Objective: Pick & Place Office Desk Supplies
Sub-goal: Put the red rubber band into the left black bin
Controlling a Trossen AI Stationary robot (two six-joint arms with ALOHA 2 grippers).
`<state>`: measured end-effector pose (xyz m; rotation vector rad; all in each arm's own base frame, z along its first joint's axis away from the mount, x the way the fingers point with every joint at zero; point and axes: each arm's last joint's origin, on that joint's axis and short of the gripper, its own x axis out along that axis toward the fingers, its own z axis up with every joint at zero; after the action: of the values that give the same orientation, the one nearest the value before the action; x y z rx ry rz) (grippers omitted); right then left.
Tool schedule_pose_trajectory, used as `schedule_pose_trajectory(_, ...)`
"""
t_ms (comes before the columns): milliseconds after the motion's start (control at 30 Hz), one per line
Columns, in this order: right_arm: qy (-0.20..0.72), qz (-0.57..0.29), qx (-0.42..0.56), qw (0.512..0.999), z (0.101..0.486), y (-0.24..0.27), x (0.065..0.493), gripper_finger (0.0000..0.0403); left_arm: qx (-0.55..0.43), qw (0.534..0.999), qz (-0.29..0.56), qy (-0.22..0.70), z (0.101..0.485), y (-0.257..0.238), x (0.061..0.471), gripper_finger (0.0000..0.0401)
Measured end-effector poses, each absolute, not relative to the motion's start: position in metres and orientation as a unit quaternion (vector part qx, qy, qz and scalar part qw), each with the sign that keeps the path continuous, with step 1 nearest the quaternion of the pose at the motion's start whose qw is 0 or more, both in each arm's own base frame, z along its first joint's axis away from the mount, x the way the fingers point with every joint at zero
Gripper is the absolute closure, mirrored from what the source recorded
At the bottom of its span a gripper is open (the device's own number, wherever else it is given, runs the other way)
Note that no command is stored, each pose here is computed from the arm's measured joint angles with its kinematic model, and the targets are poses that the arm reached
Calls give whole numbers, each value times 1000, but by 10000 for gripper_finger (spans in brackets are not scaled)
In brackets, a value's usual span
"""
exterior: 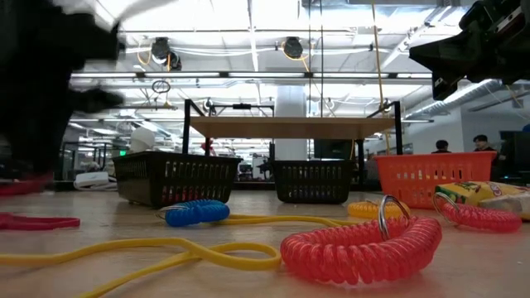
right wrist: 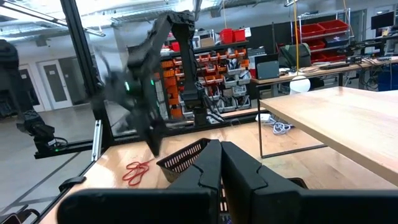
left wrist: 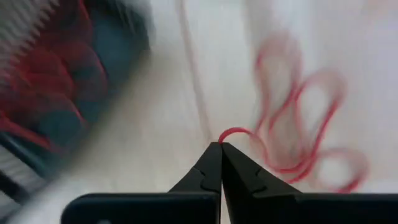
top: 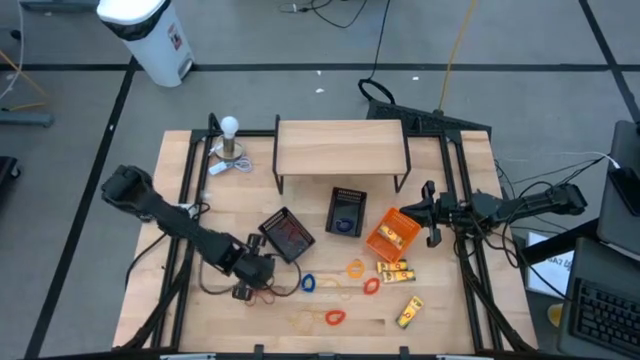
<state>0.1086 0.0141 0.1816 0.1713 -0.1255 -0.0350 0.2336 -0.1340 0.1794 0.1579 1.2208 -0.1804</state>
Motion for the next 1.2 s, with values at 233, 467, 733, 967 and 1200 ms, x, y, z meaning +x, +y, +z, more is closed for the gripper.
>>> schedule_pose_trajectory(233, -62, -17, 85, 994, 182, 14, 109, 399, 96, 855, -69, 504, 244, -127, 224, 400)
schedule_pose_trajectory(467, -62, -18, 85, 994, 182, 14, 109, 399, 124, 881, -48, 454, 293, -123, 199, 401)
schedule_pose_trajectory(733, -59, -18, 85, 995, 181, 14, 109, 399, 118, 916, -26, 382, 332, -112, 155, 401)
schedule_pose_trajectory(967, -59, -18, 85, 995, 181, 14, 109, 399, 124, 936, -10, 329, 334, -100, 119, 401)
schedule_pose_trajectory(1200, -59, -18, 85, 994, 181, 14, 109, 399, 117, 968, 44, 218, 334, -69, 91, 401)
